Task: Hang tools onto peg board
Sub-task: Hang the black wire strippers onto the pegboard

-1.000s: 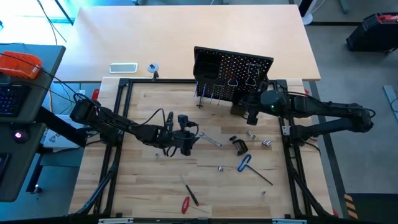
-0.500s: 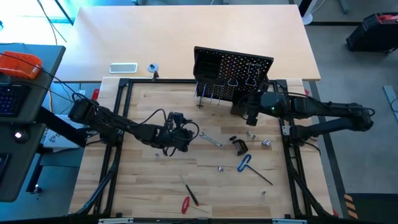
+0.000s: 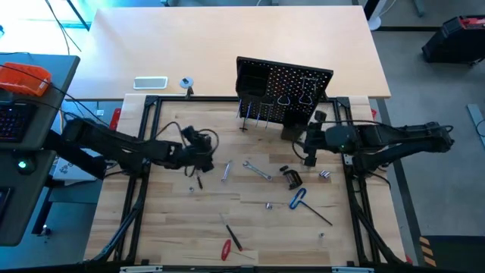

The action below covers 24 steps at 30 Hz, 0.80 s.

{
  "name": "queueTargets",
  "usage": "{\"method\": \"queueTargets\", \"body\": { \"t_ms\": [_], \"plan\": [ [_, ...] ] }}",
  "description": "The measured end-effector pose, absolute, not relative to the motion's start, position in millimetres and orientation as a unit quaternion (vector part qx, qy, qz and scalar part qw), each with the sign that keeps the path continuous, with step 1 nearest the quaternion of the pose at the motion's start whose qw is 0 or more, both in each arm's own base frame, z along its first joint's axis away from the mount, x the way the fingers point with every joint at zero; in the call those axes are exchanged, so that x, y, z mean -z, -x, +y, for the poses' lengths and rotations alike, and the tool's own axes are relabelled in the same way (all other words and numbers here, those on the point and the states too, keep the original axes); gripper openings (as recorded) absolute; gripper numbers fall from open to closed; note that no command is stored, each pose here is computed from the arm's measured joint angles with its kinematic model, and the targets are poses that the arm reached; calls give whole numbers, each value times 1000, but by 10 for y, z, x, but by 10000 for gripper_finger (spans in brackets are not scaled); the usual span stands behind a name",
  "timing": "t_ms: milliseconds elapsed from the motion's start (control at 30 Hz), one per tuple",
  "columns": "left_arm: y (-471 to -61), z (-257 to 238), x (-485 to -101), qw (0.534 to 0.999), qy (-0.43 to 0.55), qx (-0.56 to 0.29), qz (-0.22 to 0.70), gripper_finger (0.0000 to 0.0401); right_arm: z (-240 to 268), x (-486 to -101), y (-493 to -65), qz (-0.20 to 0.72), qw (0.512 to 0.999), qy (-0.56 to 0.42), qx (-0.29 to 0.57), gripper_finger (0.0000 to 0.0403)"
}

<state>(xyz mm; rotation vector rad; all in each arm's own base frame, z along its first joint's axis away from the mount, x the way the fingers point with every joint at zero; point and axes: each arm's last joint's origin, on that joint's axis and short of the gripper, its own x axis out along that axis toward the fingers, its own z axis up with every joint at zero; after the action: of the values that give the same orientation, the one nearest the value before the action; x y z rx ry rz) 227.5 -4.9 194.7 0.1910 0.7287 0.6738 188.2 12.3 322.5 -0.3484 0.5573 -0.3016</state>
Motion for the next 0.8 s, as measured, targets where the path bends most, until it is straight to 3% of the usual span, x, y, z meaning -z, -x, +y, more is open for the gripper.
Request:
{"method": "queueTargets", "body": {
  "t_ms": [433, 800],
  "plan": [
    [-1826, 0, -1416, 839, 60, -368, 397, 294, 504, -2992, -2214, 288, 940, 164, 77, 161],
    [-1731, 21, -1155, 854, 135, -358, 352, 294, 612, -2694, -2525, 324, 926, 178, 72, 161]
  ]
}}
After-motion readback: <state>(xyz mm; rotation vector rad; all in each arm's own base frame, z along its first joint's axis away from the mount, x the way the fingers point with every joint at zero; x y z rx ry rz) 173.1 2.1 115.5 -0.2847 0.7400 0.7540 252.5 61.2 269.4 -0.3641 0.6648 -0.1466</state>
